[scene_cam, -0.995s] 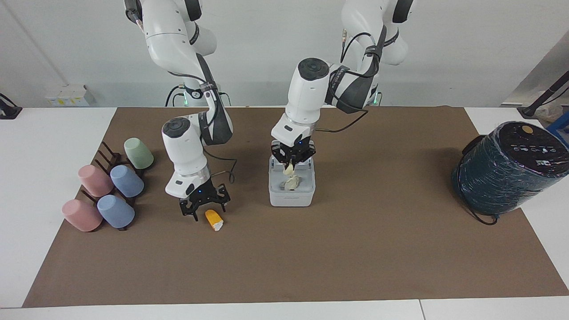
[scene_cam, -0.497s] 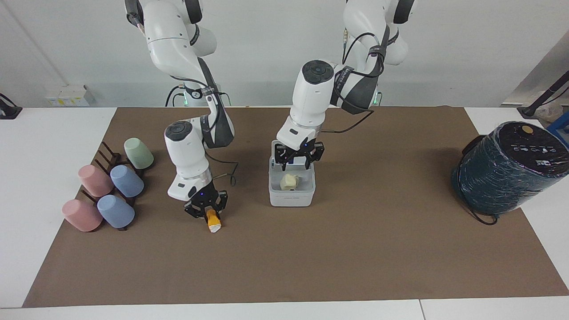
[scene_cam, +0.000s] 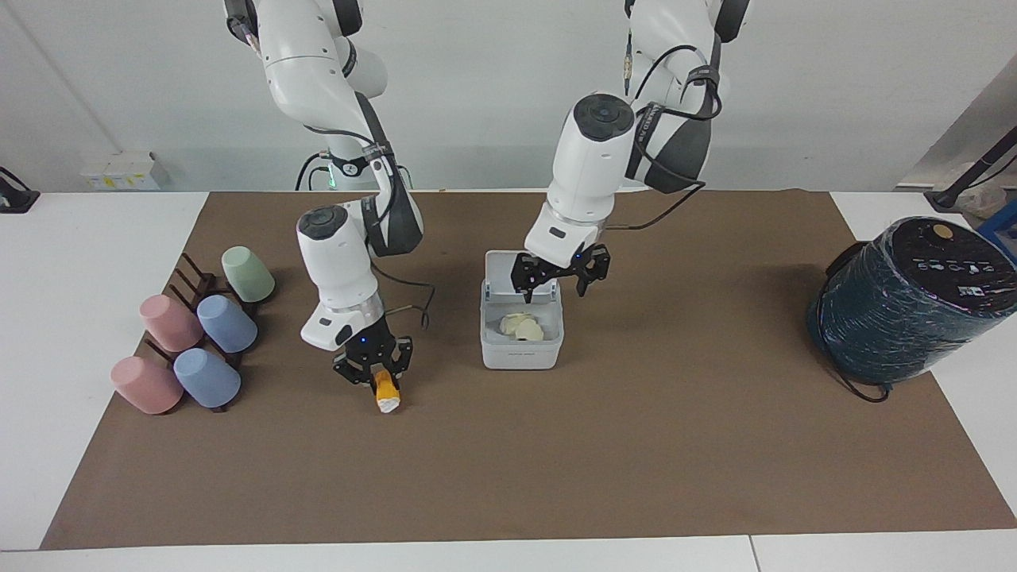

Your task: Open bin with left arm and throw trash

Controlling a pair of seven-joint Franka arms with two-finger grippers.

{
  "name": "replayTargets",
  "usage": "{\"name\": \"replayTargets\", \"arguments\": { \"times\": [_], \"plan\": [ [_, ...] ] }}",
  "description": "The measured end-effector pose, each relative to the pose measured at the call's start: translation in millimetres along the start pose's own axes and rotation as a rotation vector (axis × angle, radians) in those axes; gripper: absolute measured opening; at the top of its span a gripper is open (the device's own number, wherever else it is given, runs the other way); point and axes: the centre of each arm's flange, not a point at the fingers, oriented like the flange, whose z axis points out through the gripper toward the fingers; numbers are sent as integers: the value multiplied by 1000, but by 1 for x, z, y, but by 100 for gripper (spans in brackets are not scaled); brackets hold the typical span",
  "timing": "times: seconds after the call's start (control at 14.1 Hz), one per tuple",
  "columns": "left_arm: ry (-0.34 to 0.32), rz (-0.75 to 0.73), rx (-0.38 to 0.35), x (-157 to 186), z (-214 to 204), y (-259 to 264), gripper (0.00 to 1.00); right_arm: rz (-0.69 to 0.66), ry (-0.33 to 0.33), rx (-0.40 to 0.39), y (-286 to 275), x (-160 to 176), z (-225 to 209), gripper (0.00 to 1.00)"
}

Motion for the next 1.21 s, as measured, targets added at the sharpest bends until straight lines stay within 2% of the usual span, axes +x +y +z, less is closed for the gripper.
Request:
{"name": "replayTargets", "arguments": {
  "times": [0.14,0.36,0.64,0.78,0.99,1.21],
  "plan": [
    [-17,86,31,19,-6,-53,100,49,-7,13,-25,-1,-16,35],
    [-46,207,36,43,-8,-145,100,128,-12,38,-71,0,-34,35],
    [-65,280,20,48,-25,-255,100,176,-10,70,-123,-5,-48,35],
    [-50,274,18,33,-56,-274,100,180,-17,76,-137,-5,-56,35],
    [-34,285,21,2,-101,-269,100,176,-37,81,-159,-12,-59,35],
    [-34,280,20,-12,-112,-264,100,140,-75,79,-185,-28,-58,35]
  ]
}}
